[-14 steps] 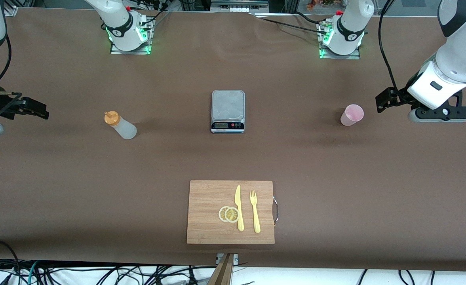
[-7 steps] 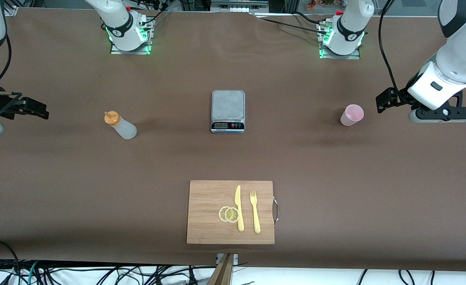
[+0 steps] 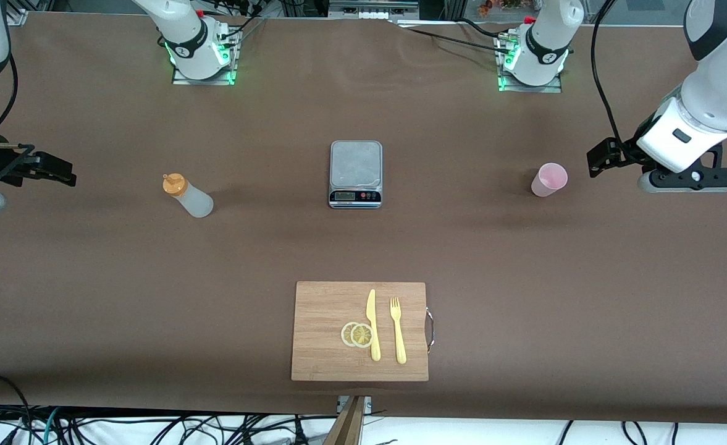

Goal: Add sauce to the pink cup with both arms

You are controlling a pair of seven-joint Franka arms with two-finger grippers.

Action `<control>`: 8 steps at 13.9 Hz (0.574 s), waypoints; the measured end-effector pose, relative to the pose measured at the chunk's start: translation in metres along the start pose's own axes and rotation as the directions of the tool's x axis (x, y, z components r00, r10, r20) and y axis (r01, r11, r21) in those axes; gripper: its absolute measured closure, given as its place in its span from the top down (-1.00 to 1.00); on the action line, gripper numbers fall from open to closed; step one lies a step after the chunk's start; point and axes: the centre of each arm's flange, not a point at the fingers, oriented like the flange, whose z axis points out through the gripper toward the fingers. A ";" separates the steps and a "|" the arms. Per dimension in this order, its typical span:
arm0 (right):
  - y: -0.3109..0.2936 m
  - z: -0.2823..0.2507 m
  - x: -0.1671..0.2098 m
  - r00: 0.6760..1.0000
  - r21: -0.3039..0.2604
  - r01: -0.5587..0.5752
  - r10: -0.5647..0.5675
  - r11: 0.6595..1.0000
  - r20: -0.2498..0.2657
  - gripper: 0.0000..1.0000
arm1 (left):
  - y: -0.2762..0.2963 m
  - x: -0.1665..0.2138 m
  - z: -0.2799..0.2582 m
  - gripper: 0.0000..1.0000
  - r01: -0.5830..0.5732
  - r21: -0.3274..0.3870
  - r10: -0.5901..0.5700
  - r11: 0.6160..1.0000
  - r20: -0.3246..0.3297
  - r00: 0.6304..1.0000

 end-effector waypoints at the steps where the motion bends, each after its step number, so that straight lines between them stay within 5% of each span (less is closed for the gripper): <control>1: 0.000 0.000 0.000 1.000 0.000 0.000 0.000 1.000 0.000 1.00 | -0.002 0.000 0.000 1.00 0.004 0.000 -0.004 1.000 0.000 1.000; 8: 0.000 0.000 0.000 1.000 0.000 0.000 0.000 1.000 0.000 1.00 | -0.027 -0.018 0.033 1.00 0.045 0.011 -0.046 0.999 0.068 0.997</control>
